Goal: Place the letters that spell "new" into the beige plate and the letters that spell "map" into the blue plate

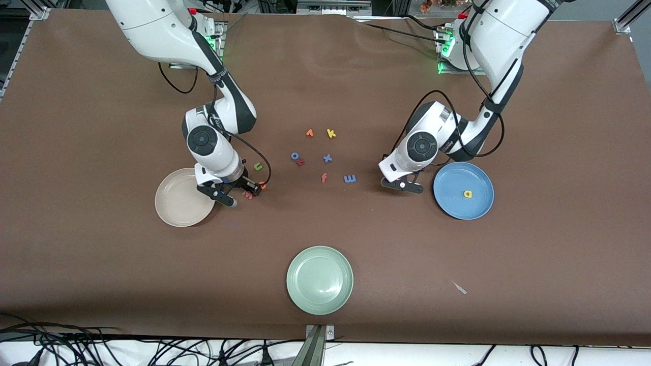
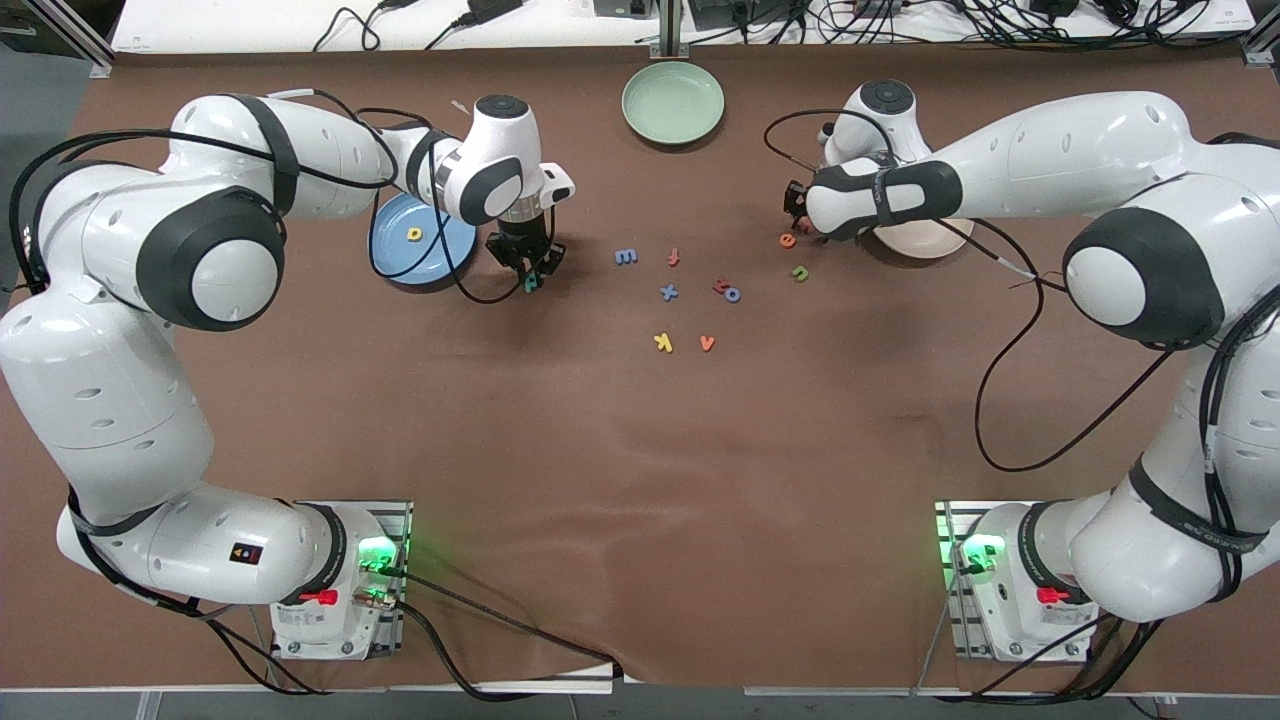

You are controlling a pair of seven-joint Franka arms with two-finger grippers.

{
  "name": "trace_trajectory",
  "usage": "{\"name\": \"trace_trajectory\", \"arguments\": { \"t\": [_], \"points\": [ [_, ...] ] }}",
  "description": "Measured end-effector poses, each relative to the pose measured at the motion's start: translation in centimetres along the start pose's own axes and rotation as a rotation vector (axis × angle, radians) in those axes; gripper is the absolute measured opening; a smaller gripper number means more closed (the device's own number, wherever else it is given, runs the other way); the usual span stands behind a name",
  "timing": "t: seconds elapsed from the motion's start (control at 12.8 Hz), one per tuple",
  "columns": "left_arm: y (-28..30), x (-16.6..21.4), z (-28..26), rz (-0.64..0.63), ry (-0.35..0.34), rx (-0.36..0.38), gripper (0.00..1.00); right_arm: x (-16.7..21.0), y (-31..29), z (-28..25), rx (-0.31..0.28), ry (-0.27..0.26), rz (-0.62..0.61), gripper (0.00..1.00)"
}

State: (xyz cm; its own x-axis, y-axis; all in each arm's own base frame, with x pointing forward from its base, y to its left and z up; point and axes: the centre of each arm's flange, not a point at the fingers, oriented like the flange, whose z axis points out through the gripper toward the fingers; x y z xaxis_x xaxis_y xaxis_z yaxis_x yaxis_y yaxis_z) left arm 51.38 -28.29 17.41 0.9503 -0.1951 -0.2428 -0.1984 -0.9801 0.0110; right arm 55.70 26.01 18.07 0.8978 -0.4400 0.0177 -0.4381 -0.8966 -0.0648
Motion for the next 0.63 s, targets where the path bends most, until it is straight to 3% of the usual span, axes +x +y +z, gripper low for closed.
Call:
{"name": "trace_trajectory", "arguments": {
  "t": [0.31,0.63],
  "points": [
    [-3.4,1.5,-6.0,-0.043,0.011,0.016,0.3,0.5,0.5,0.2,0.001,0.007,-0.013,0.64],
    [-13.3,3.4,-11.2,-0.004,0.006,0.005,0.3,0.7,0.5,0.6,0.013,0.019,-0.013,0.64]
  ]
}}
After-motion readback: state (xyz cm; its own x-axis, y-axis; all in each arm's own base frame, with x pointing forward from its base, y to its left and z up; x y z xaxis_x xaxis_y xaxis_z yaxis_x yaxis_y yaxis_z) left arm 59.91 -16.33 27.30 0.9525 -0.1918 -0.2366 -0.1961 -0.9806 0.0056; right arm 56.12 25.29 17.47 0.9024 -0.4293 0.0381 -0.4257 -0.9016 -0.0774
